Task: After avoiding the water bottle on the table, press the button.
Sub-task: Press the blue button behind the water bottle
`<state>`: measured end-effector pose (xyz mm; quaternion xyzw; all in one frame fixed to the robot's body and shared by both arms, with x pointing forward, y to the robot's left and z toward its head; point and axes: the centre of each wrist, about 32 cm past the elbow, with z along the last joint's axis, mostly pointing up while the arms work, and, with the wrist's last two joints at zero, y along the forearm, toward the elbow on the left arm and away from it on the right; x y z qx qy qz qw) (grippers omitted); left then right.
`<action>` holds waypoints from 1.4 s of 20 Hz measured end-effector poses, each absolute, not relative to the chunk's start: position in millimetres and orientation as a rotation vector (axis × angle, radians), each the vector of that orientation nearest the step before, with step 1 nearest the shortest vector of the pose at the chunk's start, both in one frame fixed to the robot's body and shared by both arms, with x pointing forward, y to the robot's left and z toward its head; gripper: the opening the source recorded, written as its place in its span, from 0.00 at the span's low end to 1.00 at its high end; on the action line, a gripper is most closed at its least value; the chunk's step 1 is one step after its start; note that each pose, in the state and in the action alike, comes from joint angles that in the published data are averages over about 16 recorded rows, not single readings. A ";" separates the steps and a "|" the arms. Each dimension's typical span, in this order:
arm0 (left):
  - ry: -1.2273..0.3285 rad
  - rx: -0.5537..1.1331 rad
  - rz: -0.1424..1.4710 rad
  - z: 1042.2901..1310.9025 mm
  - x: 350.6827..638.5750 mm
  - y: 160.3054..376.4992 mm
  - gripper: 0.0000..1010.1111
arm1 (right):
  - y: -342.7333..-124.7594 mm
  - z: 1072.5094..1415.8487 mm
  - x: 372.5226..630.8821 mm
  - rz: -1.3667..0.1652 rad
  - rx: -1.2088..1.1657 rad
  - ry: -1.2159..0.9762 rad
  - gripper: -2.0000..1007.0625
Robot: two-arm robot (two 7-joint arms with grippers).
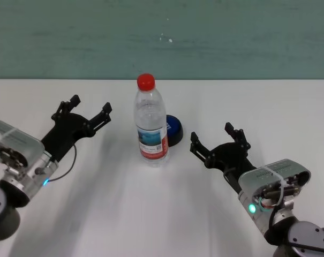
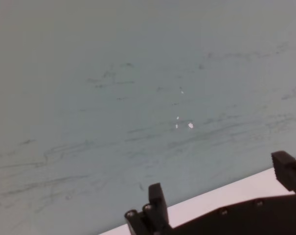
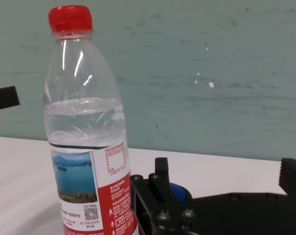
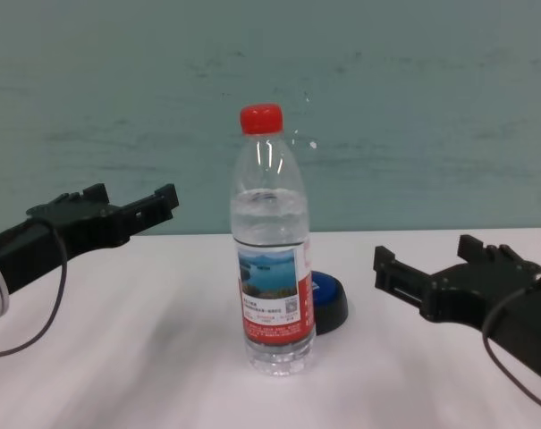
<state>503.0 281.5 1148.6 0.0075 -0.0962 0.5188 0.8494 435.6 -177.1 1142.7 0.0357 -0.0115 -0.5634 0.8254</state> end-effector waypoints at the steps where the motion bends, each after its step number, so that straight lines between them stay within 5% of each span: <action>1: -0.204 0.016 1.092 1148.7 504.1 281.2 1.00 | -177.1 1142.7 435.6 -1.197 0.076 -0.024 1.00; 28: -0.232 0.043 1.085 1149.7 533.5 272.2 1.00 | -177.1 1142.7 435.6 -1.197 0.076 -0.024 1.00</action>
